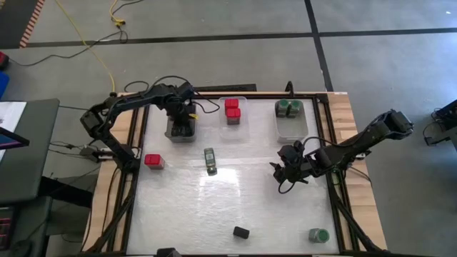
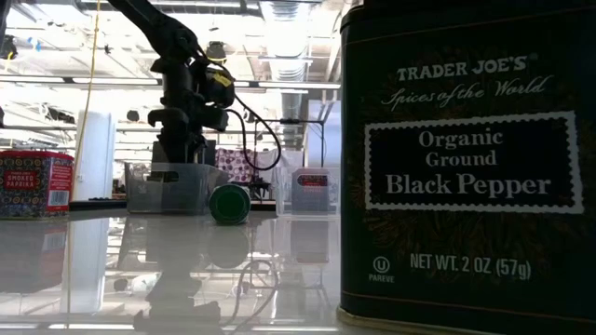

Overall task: Sort spices by type
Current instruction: Put the black seasoning can into the black bin

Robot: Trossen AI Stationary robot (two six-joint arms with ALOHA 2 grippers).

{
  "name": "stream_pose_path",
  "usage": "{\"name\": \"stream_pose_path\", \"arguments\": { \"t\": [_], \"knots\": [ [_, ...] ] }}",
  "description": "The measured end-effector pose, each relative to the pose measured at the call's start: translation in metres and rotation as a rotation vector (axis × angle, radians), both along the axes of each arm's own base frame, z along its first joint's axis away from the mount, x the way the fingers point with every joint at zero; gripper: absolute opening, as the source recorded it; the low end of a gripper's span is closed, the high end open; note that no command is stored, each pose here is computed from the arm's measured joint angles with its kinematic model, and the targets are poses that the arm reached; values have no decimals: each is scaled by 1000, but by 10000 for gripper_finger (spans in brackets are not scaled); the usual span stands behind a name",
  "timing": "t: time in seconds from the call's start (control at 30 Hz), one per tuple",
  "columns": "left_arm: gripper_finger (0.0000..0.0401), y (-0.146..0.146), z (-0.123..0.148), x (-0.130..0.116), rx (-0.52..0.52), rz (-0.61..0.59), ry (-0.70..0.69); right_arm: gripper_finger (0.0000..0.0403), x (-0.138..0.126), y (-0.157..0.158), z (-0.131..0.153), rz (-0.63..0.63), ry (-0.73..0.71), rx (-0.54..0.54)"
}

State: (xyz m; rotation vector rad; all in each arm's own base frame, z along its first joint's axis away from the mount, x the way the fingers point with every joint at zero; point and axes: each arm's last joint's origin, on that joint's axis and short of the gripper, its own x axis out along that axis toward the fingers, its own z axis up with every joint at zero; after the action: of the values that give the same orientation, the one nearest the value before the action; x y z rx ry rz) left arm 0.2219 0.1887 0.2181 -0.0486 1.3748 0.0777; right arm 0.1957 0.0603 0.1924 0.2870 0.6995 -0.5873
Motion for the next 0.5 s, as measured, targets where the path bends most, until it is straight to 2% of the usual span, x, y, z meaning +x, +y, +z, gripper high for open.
{"name": "stream_pose_path", "arguments": {
  "t": [0.2,0.5],
  "knots": [
    [155,2,0,-1,59,4,51,305,0,0,0,0,0,0],
    [155,2,0,-2,72,0,62,305,0,0,0,0,0,0]
  ]
}}
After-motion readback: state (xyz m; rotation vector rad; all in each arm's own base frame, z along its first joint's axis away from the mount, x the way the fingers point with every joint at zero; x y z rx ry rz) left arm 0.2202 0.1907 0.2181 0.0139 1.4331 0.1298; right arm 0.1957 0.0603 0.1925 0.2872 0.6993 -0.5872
